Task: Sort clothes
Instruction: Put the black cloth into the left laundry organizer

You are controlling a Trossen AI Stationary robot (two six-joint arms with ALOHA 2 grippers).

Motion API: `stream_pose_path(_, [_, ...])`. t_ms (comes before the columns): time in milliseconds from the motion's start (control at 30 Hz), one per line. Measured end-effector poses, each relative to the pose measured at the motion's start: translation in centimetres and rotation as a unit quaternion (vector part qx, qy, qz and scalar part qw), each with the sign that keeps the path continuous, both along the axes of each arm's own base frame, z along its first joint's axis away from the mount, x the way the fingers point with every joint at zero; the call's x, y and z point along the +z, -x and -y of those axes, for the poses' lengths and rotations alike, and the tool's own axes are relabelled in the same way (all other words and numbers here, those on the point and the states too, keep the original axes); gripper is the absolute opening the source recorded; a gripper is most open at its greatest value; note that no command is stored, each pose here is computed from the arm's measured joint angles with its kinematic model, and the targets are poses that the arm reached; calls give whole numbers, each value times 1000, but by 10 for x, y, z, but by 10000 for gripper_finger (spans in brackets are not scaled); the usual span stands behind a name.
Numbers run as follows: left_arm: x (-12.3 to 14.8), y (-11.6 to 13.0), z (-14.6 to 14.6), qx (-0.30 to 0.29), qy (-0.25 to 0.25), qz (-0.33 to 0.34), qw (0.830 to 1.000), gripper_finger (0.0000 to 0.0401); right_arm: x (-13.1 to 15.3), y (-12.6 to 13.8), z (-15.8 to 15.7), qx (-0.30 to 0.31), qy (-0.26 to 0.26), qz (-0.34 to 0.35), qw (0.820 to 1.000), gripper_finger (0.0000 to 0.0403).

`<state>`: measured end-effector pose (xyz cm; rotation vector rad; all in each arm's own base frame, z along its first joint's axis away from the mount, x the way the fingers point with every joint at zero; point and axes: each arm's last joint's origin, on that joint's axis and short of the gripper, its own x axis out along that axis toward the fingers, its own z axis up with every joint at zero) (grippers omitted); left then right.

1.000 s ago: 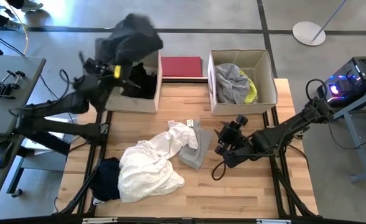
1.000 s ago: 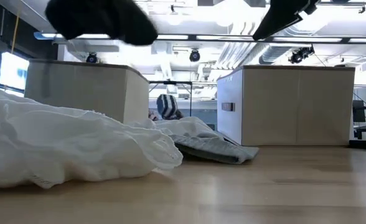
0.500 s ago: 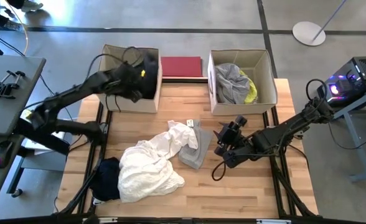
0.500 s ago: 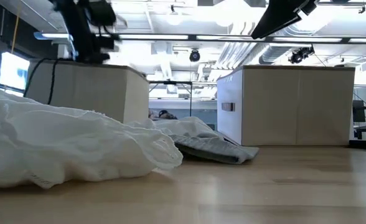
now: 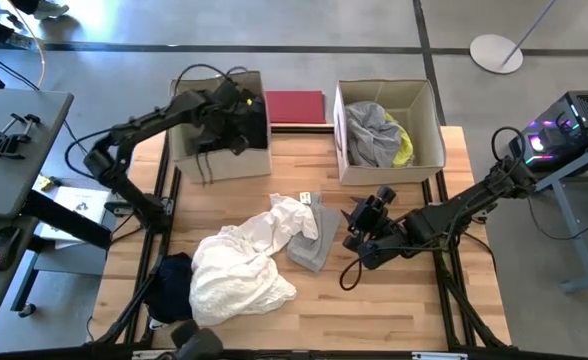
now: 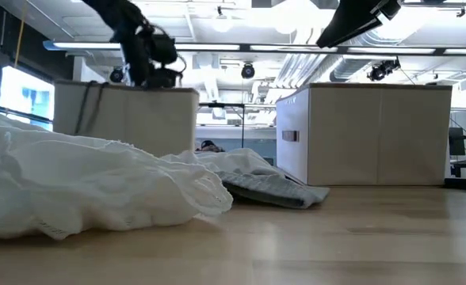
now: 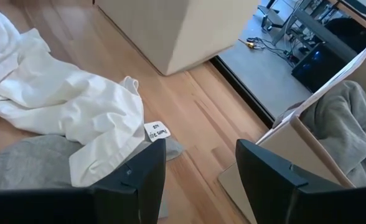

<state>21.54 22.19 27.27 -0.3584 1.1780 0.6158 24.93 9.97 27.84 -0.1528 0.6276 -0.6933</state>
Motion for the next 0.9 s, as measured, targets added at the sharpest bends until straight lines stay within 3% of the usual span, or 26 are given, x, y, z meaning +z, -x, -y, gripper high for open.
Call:
stream_pose_path(200, [57,3,4,0,-27,31,999,227,0,0,0,2,-2,0,1000,181])
stream_pose_path(400, [113,19,37,24,-52,48,997,246,0,0,0,7,6,-9,1000,181])
stream_pose_path(533, [128,27,85,12,-58,14,998,236,-3,1,1,6,23,-18,1000,181])
stream_pose_path(700, [131,29,145,30,15,1,999,225,-29,6,5,-10,75,-27,997,181])
stream_pose_path(900, [116,26,196,67,54,55,995,223,-50,7,9,-17,75,-16,997,181])
